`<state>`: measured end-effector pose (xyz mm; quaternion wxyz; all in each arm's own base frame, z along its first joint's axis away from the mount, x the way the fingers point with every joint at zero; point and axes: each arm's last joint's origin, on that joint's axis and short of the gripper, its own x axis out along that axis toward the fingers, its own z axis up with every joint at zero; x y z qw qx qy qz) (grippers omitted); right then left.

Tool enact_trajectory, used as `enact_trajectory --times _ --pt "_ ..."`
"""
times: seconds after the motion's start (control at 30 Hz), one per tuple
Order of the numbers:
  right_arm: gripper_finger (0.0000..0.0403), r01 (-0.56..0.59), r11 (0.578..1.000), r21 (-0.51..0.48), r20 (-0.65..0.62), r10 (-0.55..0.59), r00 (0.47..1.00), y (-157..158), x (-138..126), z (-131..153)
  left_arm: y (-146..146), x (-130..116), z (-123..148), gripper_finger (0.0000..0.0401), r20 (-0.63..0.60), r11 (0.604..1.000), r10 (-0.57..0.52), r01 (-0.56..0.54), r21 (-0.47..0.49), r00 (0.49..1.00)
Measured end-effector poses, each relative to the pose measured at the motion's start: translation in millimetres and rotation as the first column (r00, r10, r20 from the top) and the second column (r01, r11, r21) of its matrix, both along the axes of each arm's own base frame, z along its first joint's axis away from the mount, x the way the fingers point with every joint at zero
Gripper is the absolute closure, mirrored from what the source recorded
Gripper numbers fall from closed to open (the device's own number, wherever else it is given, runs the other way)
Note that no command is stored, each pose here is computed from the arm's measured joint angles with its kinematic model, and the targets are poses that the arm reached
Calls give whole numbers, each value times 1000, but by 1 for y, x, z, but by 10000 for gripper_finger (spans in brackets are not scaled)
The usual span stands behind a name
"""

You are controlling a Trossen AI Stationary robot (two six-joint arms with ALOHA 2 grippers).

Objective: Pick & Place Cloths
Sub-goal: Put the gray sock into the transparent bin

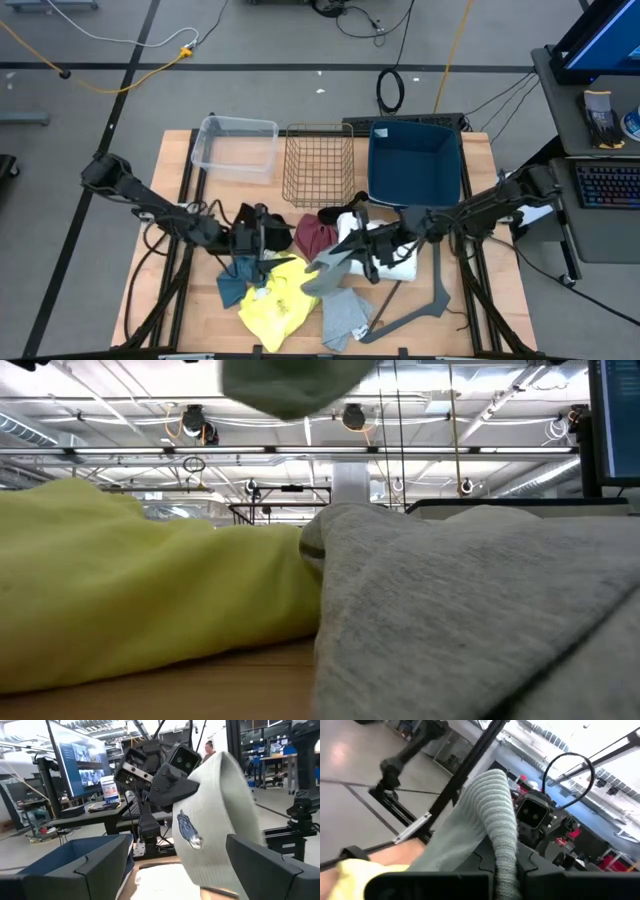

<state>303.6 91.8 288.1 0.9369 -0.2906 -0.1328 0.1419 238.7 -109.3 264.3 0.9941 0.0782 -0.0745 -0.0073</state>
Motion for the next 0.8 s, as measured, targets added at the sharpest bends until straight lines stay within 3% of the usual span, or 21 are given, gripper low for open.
enact_trajectory --times 0.2,0.67,0.8 --pt "401 152 987 -43 -35 -154 988 0 15 -5 -6 11 -1 61 -16 1000 -1 1 6 1000" --pt "401 152 988 -35 -6 -152 988 3 26 6 -4 12 -2 61 -23 998 -10 8 -65 1000" --pt "401 159 987 -36 -9 -159 987 1 27 7 -7 12 -2 61 -18 993 -88 86 -79 996"
